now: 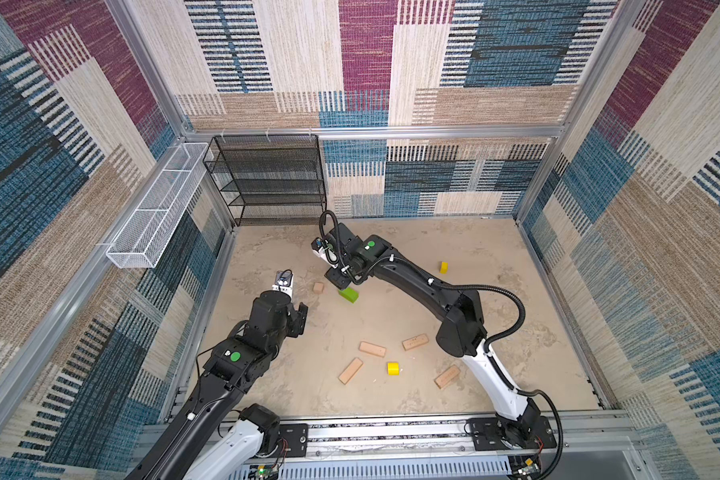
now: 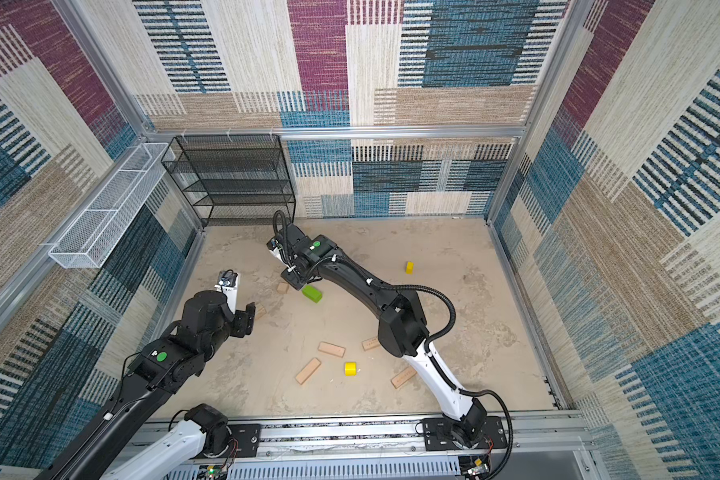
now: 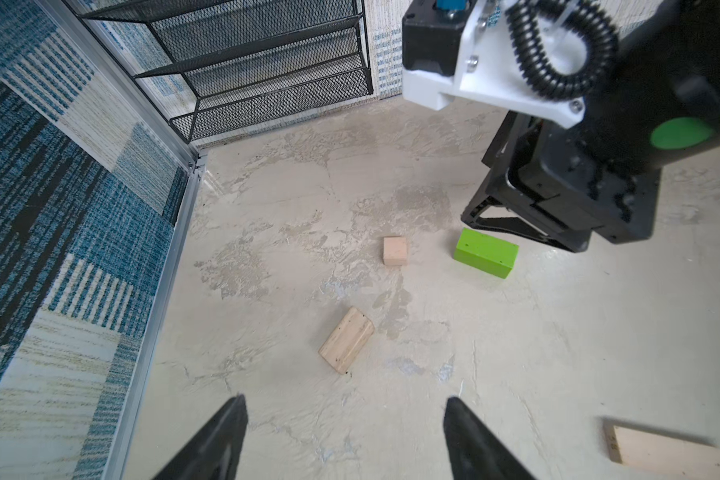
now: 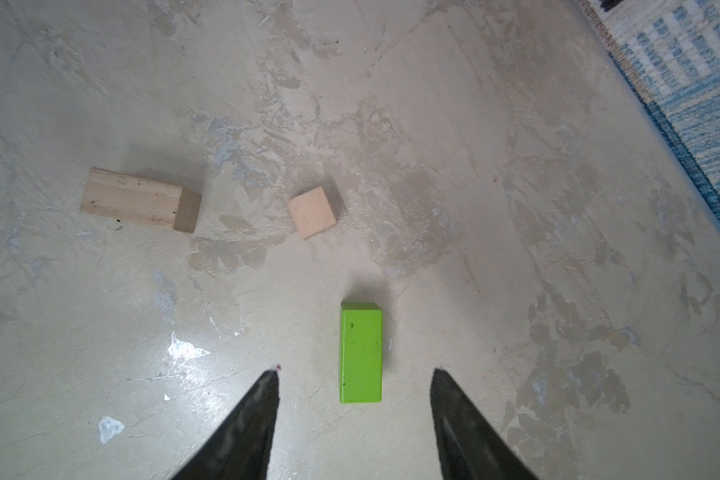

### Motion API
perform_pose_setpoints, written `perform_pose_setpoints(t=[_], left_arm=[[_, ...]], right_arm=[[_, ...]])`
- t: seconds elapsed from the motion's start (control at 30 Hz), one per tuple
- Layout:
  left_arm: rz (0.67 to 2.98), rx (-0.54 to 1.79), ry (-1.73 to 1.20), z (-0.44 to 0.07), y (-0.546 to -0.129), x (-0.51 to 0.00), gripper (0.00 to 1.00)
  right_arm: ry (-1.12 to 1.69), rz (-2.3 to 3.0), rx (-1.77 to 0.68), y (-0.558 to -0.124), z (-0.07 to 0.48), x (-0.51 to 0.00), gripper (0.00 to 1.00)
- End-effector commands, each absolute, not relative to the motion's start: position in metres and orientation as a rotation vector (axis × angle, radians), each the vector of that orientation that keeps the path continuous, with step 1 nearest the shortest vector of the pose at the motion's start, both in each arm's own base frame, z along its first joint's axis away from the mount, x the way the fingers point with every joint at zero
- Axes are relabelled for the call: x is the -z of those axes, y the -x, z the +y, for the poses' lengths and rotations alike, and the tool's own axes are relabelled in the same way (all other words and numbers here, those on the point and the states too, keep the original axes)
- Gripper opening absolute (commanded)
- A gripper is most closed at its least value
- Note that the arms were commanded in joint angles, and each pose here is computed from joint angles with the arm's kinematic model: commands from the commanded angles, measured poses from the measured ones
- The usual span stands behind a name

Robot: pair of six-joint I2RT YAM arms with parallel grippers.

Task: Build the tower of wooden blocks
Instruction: 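Lower the open right gripper over the lime-green block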

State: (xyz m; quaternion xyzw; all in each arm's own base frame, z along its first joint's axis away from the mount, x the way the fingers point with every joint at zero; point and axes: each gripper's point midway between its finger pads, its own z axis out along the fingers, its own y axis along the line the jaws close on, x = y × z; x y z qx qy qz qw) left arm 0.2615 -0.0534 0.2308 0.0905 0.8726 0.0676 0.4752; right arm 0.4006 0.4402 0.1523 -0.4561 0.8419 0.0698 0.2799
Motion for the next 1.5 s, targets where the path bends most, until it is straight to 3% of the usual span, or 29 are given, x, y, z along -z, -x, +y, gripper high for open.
perform_pose_setpoints(t=[0.0,0.57,0.7,1.07,1.37,1.47], left_arm=[[2.106,-0.190,-0.227,-0.050,-0.263,-0.235,0.79],[2.082,-0.149,-0.230,-0.054,-0.261,-0.241,0.79],[2.089,-0.158,-0.232,-0.053,-0.261,-0.239,0.79],[2.099,-0.183,-0.229,-0.051,-0.262,-0.235,0.80],[2.113,-0.116,-0.257,-0.063,-0.265,-0.232,0.91],[2.124,-0.113,-0.264,-0.063,-0.263,-0.227,0.99]], right_arm=[[1.269,2.195,-0.208,-0.404,0.449,-0.157,0.62],[1.372,2.201,-0.206,-0.392,0.444,-0.144,0.60],[1.410,2.210,-0.169,-0.391,0.439,-0.134,0.56],[1.372,2.249,-0.129,-0.405,0.430,-0.118,0.56],[1.291,2.344,-0.174,-0.406,0.425,-0.102,0.55],[1.285,2.356,-0.201,-0.405,0.428,-0.099,0.54]])
